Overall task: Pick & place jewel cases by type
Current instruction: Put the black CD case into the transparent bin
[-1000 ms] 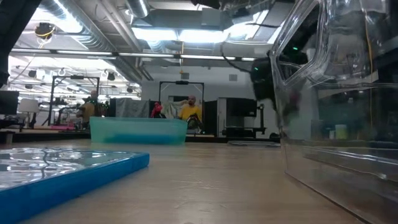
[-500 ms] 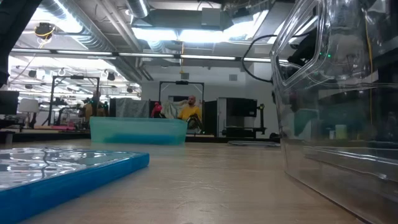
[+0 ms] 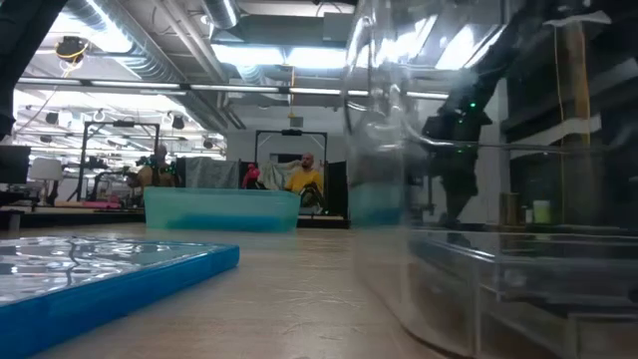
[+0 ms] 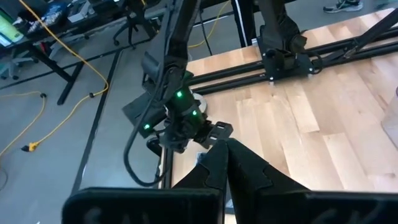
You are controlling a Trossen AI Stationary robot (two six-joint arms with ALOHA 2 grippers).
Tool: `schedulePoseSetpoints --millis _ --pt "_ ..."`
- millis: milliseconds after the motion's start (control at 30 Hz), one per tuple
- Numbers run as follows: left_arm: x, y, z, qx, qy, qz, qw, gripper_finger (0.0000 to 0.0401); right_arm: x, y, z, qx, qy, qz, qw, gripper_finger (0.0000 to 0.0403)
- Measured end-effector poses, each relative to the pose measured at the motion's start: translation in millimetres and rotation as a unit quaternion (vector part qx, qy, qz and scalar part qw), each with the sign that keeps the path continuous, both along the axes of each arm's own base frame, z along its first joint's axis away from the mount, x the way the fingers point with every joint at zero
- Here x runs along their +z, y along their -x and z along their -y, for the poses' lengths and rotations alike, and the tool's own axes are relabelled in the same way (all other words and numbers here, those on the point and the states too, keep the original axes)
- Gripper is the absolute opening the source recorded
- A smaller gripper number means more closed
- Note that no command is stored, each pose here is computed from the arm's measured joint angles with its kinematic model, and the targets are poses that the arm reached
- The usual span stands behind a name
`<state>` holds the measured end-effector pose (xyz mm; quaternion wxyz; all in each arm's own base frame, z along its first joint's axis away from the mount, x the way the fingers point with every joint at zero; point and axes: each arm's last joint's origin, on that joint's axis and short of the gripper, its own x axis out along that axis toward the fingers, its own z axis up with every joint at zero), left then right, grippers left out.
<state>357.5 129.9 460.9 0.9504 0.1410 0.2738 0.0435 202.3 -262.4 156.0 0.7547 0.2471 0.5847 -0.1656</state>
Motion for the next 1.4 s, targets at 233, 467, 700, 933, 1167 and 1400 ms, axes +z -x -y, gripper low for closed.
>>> schedulePoseSetpoints --millis 233,467,700,933,1167,1400 --pt "0 0 0 -0.001 -0.002 -0.001 1.000 0.0001 7 -1 13 0.018 0.013 0.001 1.000 0.0005" --pt "0 0 -2 -0.005 -0.015 0.000 1.000 0.0002 -9 -11 25 0.042 -0.008 -0.018 0.999 0.0011" --pt "1 1 -3 -0.003 -0.016 0.000 1.000 0.0003 -4 -29 30 0.065 -0.014 0.010 0.998 0.0013" --pt "1 1 -3 -0.005 -0.019 -0.001 1.000 0.0002 -4 -39 22 0.087 -0.011 0.013 0.996 0.0013" --pt "1 1 -3 -0.008 -0.023 -0.001 1.000 0.0001 -11 -41 24 0.087 -0.002 0.002 0.996 0.0013" --pt "1 1 -3 -0.007 -0.023 -0.001 1.000 0.0002 -22 -52 7 0.111 -0.061 -0.010 0.992 0.0013"
